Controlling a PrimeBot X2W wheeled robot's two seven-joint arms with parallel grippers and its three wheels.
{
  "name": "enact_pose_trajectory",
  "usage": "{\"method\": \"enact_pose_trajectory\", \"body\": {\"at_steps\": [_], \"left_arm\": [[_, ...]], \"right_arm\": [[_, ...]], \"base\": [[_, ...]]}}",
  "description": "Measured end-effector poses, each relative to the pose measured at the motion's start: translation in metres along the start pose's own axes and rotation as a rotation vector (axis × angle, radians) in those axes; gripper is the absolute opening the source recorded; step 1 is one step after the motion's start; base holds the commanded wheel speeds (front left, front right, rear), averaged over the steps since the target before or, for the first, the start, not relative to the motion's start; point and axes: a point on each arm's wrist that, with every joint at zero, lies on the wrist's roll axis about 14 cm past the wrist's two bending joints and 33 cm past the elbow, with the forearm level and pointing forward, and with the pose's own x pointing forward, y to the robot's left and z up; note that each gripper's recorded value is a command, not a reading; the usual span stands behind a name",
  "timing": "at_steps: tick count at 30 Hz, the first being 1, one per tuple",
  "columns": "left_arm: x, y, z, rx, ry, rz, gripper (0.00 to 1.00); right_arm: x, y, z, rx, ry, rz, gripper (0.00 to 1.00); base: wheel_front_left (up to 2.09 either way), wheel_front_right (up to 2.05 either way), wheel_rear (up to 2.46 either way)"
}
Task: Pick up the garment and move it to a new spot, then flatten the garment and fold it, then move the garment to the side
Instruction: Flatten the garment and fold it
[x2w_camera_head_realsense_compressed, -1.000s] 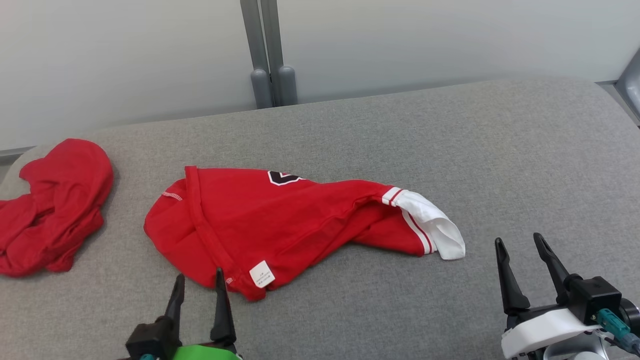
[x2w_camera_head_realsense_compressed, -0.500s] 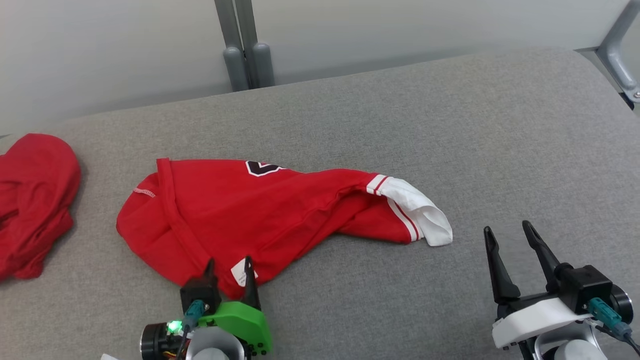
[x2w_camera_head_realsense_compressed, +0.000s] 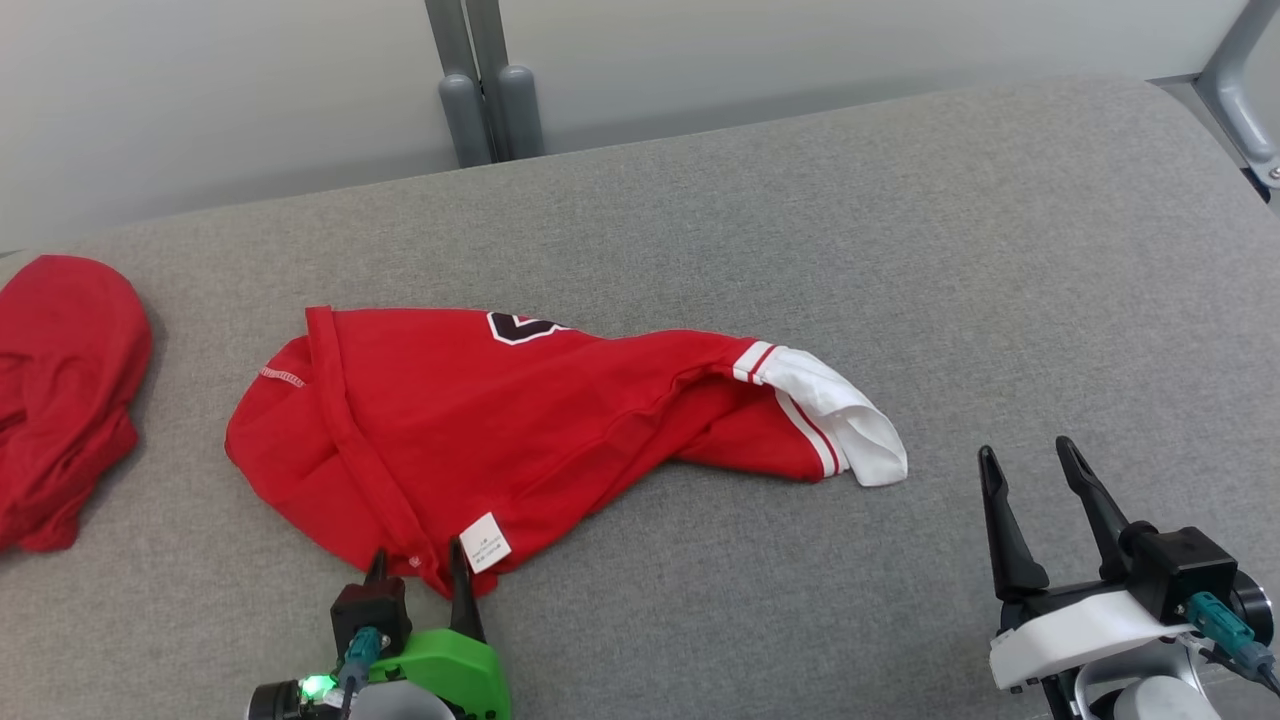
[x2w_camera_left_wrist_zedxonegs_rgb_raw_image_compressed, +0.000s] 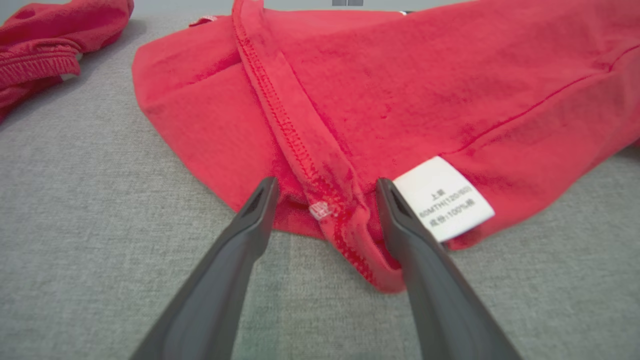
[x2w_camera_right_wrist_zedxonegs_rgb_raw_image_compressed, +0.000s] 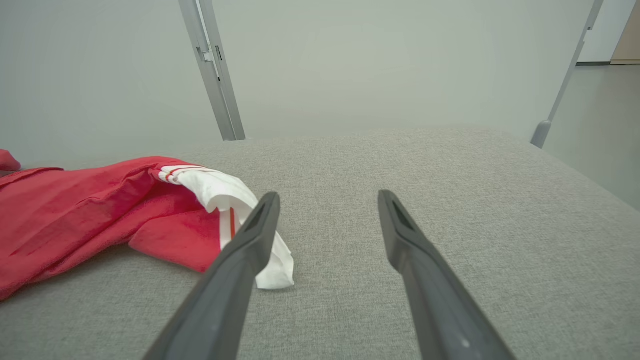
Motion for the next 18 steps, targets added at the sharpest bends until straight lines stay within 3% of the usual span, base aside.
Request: {"method": "enact_pose_trajectory", "body": {"at_steps": [4,7,8,13,18], "left_arm": [[-0.007,0.002,-0.005,-0.008,0.007,0.0,1.0],[-0.011,0.004,-0.007,-0.033,0.011,0.001,0.19],[-0.011,0.004,-0.005,-0.044,0.005,0.0,0.0],[-0.009,0.0,0.015,-0.112,-0.054,-0.051,0.0],[-0.011,0.005,0.039,-0.285,-0.126,-0.096,0.0]], "right_arm": [[0.002,0.003,0.001,0.002,-0.003,0.011,1.0],[0.003,0.006,0.001,0.002,-0.006,0.02,1.0],[0.003,0.007,0.002,0.001,-0.006,0.022,1.0],[0.005,0.01,0.001,0.001,-0.006,0.035,1.0],[0.006,0.011,0.002,-0.002,-0.008,0.042,1.0]], "base": [[0.0,0.0,0.0],[0.0,0.0,0.0],[0.0,0.0,0.0],[0.0,0.0,0.0],[0.0,0.0,0.0]]}}
